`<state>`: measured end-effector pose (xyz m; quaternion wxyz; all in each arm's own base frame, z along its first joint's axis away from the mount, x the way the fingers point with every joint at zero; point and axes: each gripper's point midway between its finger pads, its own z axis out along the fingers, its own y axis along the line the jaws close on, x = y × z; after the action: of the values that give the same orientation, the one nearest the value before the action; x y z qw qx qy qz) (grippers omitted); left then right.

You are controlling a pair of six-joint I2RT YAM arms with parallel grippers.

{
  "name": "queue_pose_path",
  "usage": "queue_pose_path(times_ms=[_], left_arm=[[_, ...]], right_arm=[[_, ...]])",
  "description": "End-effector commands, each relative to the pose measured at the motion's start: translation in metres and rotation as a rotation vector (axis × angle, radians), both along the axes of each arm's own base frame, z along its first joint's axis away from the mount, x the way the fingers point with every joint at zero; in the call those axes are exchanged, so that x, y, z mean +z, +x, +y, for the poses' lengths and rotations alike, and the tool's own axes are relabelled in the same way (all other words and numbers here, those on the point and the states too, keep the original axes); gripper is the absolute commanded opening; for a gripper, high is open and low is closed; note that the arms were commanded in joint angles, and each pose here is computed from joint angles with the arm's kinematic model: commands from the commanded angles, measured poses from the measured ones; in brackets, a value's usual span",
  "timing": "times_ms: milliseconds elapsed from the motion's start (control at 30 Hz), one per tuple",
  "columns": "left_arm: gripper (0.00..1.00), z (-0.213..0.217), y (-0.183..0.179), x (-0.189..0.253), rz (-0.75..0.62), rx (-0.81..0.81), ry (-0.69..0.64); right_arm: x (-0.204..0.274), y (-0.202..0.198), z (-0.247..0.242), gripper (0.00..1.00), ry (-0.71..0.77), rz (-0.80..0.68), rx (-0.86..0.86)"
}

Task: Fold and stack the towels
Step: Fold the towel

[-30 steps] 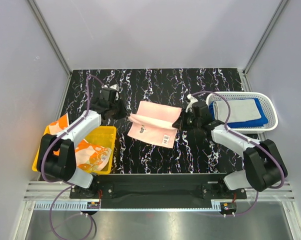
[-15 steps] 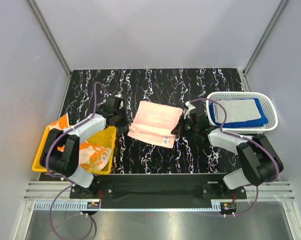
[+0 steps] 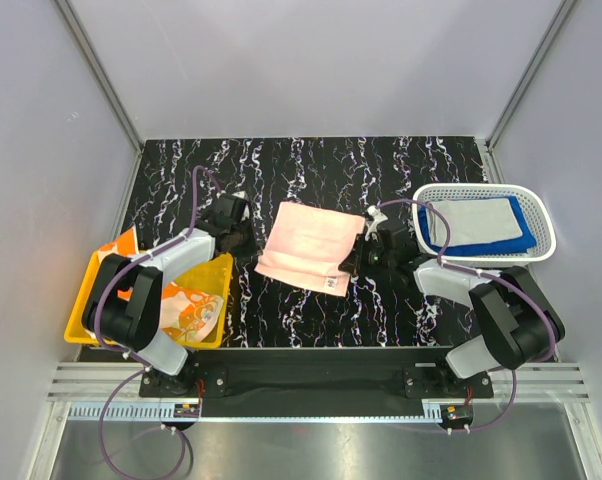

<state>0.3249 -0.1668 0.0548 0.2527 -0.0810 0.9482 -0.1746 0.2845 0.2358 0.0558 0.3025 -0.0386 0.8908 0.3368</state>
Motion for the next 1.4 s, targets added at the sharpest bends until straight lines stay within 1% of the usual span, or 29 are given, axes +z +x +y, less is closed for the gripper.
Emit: queue_pose_path(times_ms=[0,100,133,200,300,333,533,667,767,800,933,1033,1067,1100,1167,1267,1300,1367], left_arm=[[0.01,0.001,0.011,0.014,-0.065,0.011,0.017],[0.00,0.001,0.017,0.027,-0.095,0.016,0.021],[0.00,0.003,0.018,0.033,-0.101,0.019,0.027],[0.00,0.002,0.024,0.042,-0.120,0.016,0.035],[0.00,0.004,0.039,0.064,-0.162,0.029,0.055],[0.00,0.002,0.046,0.078,-0.186,0.028,0.055],[0.00,0.005,0.053,0.097,-0.223,0.045,0.069],[0.00,0.011,0.045,0.082,-0.206,0.057,0.082],[0.00,0.017,0.034,0.054,-0.158,0.072,0.099],[0.01,0.020,0.024,0.038,-0.125,0.072,0.106],[0.04,0.019,0.014,0.010,-0.092,0.074,0.090],[0.06,0.019,0.007,-0.001,-0.079,0.075,0.078],[0.07,0.019,0.007,-0.002,-0.080,0.076,0.076],[0.08,0.019,0.006,-0.001,-0.083,0.076,0.073],[0.12,0.018,0.003,-0.003,-0.079,0.070,0.067],[0.19,0.017,0.002,0.003,-0.097,0.063,0.056],[0.21,0.018,0.002,0.005,-0.102,0.063,0.056],[0.23,0.019,0.001,0.009,-0.104,0.063,0.061]], right_arm=[[0.011,0.000,0.012,0.15,0.040,-0.044,0.037],[0.016,0.003,0.011,0.11,0.036,-0.064,0.028],[0.017,0.003,0.009,0.06,0.032,-0.066,0.024],[0.023,0.005,0.009,0.03,0.032,-0.078,0.018],[0.033,0.010,0.007,0.01,0.026,-0.105,0.001],[0.035,0.011,0.007,0.01,0.026,-0.110,-0.003],[0.052,0.011,0.006,0.01,0.038,-0.142,-0.008],[0.047,0.005,0.006,0.01,0.054,-0.131,-0.004],[0.032,0.000,0.010,0.01,0.059,-0.090,0.015],[0.028,-0.003,0.013,0.01,0.061,-0.082,0.023],[0.014,-0.009,0.022,0.06,0.094,-0.045,0.036],[0.004,-0.013,0.025,0.15,0.101,-0.015,0.043],[0.000,-0.015,0.025,0.21,0.100,-0.002,0.044],[0.000,-0.015,0.026,0.23,0.100,-0.002,0.044],[0.001,-0.017,0.025,0.27,0.101,-0.003,0.044],[0.006,-0.019,0.024,0.36,0.103,-0.013,0.046],[0.008,-0.019,0.024,0.41,0.106,-0.014,0.047],[0.016,-0.021,0.025,0.43,0.115,-0.021,0.053]])
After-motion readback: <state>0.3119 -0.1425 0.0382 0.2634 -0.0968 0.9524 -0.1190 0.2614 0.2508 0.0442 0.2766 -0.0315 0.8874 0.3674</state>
